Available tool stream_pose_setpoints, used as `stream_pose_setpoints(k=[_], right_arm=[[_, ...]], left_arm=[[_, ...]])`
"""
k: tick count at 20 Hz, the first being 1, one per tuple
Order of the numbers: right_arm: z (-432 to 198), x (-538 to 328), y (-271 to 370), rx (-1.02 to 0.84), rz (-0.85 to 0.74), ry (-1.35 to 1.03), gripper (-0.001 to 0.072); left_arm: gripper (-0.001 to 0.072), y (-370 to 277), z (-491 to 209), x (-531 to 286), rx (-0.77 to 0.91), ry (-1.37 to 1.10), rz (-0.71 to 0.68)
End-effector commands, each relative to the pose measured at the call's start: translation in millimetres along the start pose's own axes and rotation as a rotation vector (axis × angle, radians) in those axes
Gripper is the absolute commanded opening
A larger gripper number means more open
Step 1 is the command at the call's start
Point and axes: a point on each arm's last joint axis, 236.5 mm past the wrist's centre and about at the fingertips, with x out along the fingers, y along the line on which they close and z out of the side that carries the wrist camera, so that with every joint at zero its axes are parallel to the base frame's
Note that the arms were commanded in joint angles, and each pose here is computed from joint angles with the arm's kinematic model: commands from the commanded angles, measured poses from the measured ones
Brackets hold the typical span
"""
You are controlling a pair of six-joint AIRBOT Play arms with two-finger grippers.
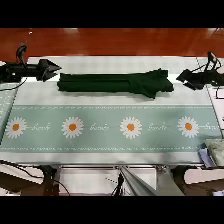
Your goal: Fold the shirts.
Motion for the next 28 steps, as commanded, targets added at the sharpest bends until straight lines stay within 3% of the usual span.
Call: stream_pose_setpoints(k=[1, 8, 9, 10, 11, 12, 13, 15, 17, 22, 28], right_arm=[[-17, 19, 24, 0.152, 0.188, 0.094, 0.0603], [-47, 88, 76, 0.177, 0.286, 0.145, 0.0602], [-45, 92, 86, 0.155, 0.301, 0.121, 0.0563], [-43, 92, 94, 0.133, 0.315, 0.103, 0.0405], [-41, 89, 100, 0.118, 0.332, 0.091, 0.015], [-41, 82, 106, 0.105, 0.346, 0.095, 0.0028], [-41, 72, 112, 0.058, 0.353, 0.092, 0.0027], [-43, 45, 119, -0.052, 0.332, 0.097, 0.0027], [-51, 14, 123, -0.126, 0.294, 0.124, 0.0026], [-88, -62, 134, -0.281, 0.168, 0.209, 0.0026], [-109, -121, 172, -0.379, 0.089, 0.117, 0.0026]], left_arm=[[0.0621, -17, -19, 4, -0.002, 0.085, -0.05], [0.0621, -35, -33, 19, 0.029, 0.137, -0.074], [0.0621, -36, -34, 20, 0.031, 0.14, -0.076], [0.0619, -37, -34, 21, 0.032, 0.142, -0.076], [0.0567, -38, -35, 21, 0.033, 0.143, -0.077], [0.0489, -38, -35, 21, 0.032, 0.142, -0.078], [0.0424, -38, -35, 21, 0.031, 0.142, -0.08], [0.0169, -47, -36, 21, 0.022, 0.147, -0.116], [0.003, -62, -40, 24, 0.018, 0.163, -0.163], [0.002, -103, -71, 58, 0.079, 0.249, -0.204], [0.0019, -157, -119, 110, 0.205, 0.331, -0.232]])
